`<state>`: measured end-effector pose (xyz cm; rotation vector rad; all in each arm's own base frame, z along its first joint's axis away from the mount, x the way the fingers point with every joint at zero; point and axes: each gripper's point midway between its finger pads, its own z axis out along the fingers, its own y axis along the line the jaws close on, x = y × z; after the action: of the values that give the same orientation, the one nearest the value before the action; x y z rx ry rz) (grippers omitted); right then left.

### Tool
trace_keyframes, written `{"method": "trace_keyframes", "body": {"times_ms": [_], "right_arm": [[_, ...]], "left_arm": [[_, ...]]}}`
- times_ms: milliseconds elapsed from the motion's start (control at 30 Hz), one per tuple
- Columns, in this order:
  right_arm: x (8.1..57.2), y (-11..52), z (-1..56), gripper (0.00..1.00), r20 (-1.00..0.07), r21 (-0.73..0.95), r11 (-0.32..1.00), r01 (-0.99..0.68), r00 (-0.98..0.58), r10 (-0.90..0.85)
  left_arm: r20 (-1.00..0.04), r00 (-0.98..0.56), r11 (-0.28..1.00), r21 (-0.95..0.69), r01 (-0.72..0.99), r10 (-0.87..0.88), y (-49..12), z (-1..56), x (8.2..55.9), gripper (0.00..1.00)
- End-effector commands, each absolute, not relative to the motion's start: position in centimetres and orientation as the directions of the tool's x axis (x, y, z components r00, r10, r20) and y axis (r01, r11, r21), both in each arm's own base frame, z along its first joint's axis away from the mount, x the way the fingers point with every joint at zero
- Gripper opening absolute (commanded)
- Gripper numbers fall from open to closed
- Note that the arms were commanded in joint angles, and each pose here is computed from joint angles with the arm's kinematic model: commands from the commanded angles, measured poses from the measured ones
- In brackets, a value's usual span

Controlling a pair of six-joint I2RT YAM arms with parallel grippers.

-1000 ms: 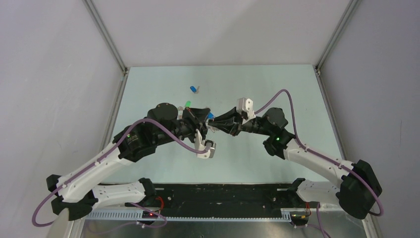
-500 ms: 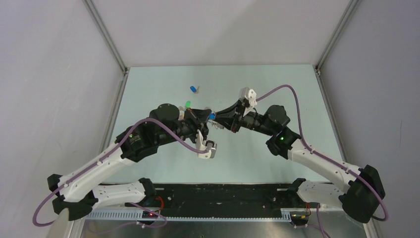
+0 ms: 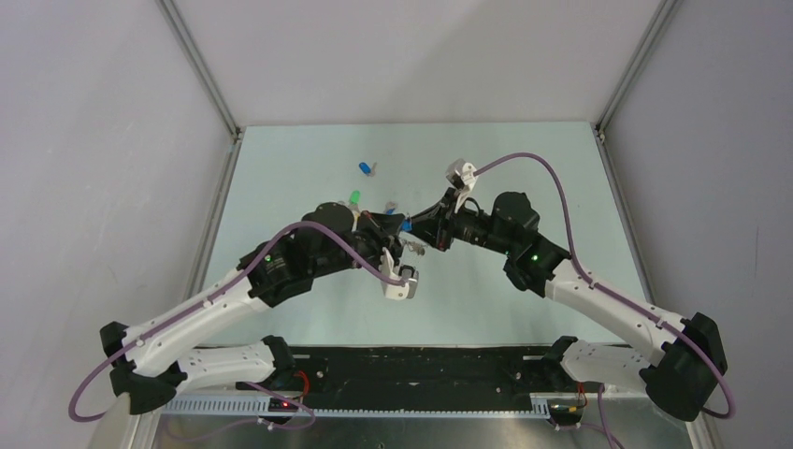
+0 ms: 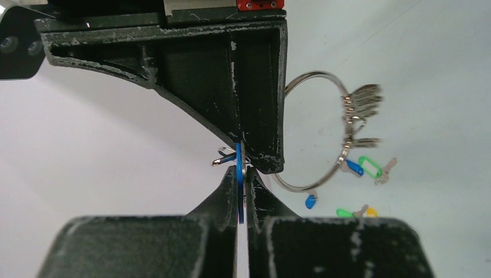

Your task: Remove the keys from the keyring

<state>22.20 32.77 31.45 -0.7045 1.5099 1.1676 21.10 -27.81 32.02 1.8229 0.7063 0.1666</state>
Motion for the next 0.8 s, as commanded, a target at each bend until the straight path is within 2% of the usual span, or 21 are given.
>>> {"method": "trace_keyframes", "body": {"times_ms": [0, 100, 300, 500, 767], "right_arm": [[25.7, 30.3, 37.1, 0.00, -0.940, 0.287, 0.493, -0.821, -0.142, 0.311], [26.4, 29.5, 37.4, 0.00, -0.933, 0.307, 0.528, -0.792, -0.140, 0.331], [27.9, 26.7, 37.8, 0.00, -0.914, 0.348, 0.604, -0.717, -0.116, 0.388], [29.7, 25.1, 36.7, 0.00, -0.922, 0.344, 0.699, -0.628, -0.086, 0.377], [27.8, 26.0, 37.5, 0.00, -0.934, 0.248, 0.668, -0.702, 0.011, 0.358]], "left_arm": [[-0.389, 0.826, -0.291, 0.802, 0.521, 0.407, -29.9, 28.1, 16.6, 0.00], [-0.451, 0.800, -0.301, 0.759, 0.577, 0.396, -30.3, 26.8, 15.8, 0.00], [-0.655, 0.682, -0.249, 0.637, 0.730, 0.326, -32.3, 25.6, 13.6, 0.00], [-0.751, 0.601, -0.226, 0.558, 0.799, 0.272, -33.1, 25.3, 12.3, 0.00], [-0.787, 0.532, -0.181, 0.500, 0.847, 0.314, -33.2, 24.5, 12.8, 0.00]]}}
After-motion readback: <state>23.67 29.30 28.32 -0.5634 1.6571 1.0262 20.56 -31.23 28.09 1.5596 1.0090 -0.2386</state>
